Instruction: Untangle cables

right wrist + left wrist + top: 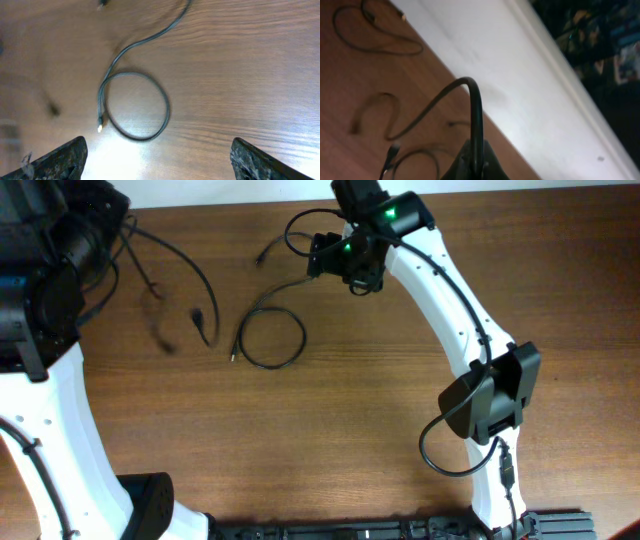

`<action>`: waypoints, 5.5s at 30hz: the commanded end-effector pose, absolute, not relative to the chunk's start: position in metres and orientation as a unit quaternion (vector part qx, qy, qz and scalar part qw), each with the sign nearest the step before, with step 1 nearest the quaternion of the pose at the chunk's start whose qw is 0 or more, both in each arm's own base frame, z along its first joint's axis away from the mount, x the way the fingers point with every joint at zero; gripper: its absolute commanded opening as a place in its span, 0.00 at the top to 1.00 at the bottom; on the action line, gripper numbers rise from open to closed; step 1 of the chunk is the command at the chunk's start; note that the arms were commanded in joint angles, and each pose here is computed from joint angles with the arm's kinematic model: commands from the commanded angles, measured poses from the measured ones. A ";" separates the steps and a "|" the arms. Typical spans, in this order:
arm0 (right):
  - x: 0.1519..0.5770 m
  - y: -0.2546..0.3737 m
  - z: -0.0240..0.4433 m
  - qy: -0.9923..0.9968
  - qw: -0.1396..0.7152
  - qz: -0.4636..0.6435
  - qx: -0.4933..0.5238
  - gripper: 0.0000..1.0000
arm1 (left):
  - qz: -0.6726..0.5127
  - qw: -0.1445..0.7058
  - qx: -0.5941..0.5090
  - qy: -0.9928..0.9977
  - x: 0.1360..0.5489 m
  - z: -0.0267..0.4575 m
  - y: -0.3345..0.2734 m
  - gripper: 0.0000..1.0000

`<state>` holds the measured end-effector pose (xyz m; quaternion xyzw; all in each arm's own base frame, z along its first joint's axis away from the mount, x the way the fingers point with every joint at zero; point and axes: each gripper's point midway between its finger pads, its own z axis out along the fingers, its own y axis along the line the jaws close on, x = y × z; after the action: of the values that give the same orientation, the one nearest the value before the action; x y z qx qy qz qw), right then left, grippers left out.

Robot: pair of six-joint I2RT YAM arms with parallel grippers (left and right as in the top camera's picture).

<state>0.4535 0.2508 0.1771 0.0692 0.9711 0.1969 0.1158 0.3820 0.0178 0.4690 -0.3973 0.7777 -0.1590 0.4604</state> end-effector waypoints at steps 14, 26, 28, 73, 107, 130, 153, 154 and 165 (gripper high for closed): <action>0.339 0.337 0.398 0.762 0.327 0.402 -0.389 0.25 | -0.267 0.321 -0.280 0.865 0.414 0.411 -0.107 1.00; 0.346 0.332 0.388 0.781 0.325 0.378 -0.377 0.78 | -0.369 0.274 -0.223 0.860 0.405 0.426 -0.144 1.00; 0.346 0.332 0.388 0.781 0.325 0.378 -0.377 0.83 | -0.350 0.287 -0.234 0.860 0.409 0.424 -0.136 0.99; 0.359 0.297 0.560 0.653 0.595 0.372 -0.284 0.96 | -0.565 -0.158 -0.307 0.750 0.423 0.342 -0.149 0.01; 0.325 0.298 0.605 0.579 0.654 0.366 -0.322 0.96 | -0.611 -0.185 -0.281 0.717 0.418 0.364 -0.156 0.57; 0.334 0.299 0.595 0.595 0.648 0.356 -0.315 0.96 | -0.666 -0.241 -0.212 0.673 0.399 0.397 -0.189 0.25; 0.333 0.300 0.592 0.600 0.642 0.358 -0.316 0.96 | -0.593 -0.181 -0.269 0.737 0.420 0.358 -0.181 0.90; 0.333 0.300 0.592 0.600 0.642 0.358 -0.316 0.96 | -0.593 -0.181 -0.270 0.736 0.421 0.358 -0.180 0.91; 0.370 0.234 0.473 0.810 0.524 0.161 -0.207 0.87 | -0.433 0.009 -0.297 0.851 0.463 0.294 -0.133 1.00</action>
<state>0.3538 0.2712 0.5027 -0.2665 0.7533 0.2682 0.5381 0.4523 -0.1427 0.3028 -0.3338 0.8229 -0.4576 -0.0449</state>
